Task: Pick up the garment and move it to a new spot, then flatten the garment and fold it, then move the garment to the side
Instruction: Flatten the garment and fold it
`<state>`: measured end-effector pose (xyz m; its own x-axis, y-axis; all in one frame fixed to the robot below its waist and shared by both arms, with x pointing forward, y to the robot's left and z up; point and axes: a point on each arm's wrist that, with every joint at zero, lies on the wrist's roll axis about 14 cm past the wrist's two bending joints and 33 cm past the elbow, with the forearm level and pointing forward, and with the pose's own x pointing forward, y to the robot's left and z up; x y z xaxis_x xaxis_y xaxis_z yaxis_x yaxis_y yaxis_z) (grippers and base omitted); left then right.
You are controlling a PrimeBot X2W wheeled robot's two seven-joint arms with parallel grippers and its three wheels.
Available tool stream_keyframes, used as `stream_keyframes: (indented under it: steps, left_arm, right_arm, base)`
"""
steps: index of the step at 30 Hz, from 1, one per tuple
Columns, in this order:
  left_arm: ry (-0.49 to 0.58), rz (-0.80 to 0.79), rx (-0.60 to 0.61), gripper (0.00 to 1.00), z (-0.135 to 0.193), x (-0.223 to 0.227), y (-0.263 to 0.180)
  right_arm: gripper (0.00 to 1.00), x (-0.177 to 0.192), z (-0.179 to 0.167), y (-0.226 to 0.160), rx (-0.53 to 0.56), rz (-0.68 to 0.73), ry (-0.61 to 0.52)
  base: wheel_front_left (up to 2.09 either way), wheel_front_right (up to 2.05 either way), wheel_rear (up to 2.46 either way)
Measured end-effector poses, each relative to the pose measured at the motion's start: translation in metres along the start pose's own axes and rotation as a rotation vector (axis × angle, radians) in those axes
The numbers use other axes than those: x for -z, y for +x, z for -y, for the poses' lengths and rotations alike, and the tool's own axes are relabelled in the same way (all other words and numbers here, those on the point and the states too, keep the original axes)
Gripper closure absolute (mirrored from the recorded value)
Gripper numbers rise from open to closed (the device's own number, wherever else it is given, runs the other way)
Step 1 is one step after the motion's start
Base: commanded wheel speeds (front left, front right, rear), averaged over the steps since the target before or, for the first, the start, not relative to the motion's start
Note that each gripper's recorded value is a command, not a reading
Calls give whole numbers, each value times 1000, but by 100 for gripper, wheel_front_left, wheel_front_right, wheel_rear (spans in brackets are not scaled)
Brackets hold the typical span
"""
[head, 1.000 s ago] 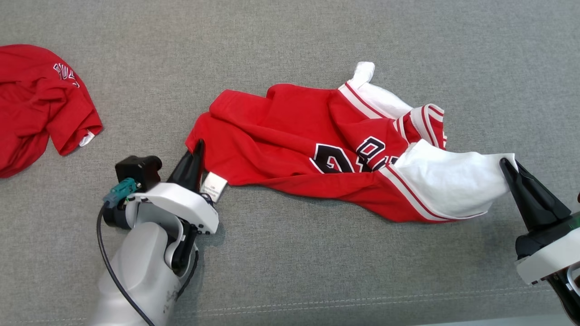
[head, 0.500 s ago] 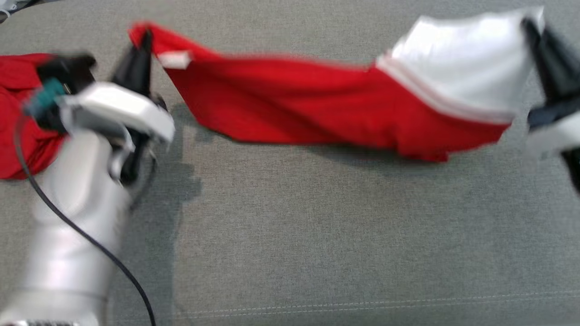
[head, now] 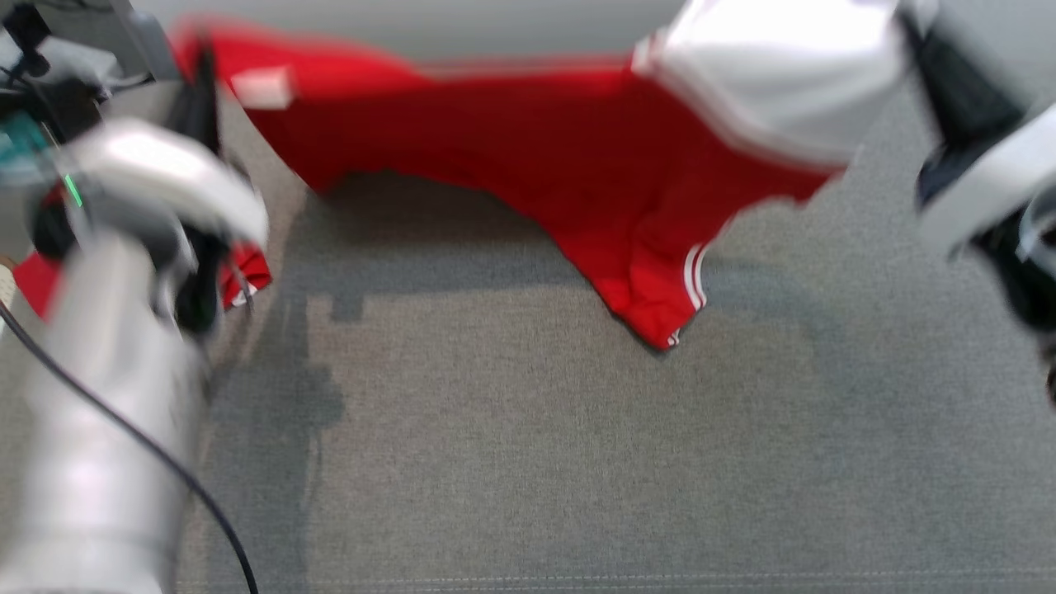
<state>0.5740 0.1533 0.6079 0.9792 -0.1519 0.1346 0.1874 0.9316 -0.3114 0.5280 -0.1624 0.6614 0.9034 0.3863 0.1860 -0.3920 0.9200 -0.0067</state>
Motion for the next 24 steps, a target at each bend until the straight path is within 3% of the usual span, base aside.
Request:
stream_keyframes:
  steps: [4, 8, 10, 15, 19, 22, 24]
  left_arm:
    - [-105, -325, -106, 100, -24, 106, -84]
    - [-147, -658, -131, 100, -25, 181, -173]
    - [-136, -746, -114, 100, -27, 189, -194]
    - [-52, -898, -8, 100, -29, 178, -193]
    - [-28, -1175, 64, 100, -25, 194, -210]
    - [-67, -1395, 87, 100, -27, 206, -223]
    - [-129, -1459, 83, 100, -24, 211, -212]
  right_arm:
    - [100, 66, -36, -56, -74, -282, 195]
    - [100, 96, -70, -115, -159, -539, 399]
    - [100, 106, -74, -142, -182, -663, 457]
    - [100, 134, -82, -185, -257, -975, 534]
    - [100, 158, -95, -207, -339, -1199, 565]
    - [100, 177, -96, -190, -363, -1264, 567]
    - [100, 184, -95, -146, -353, -1203, 584]
  base:
    - [0, 0, 0]
    - [0, 0, 0]
    - [0, 0, 0]
    - [0, 0, 0]
    - [0, 0, 0]
    - [0, 0, 0]
    - [0, 0, 0]
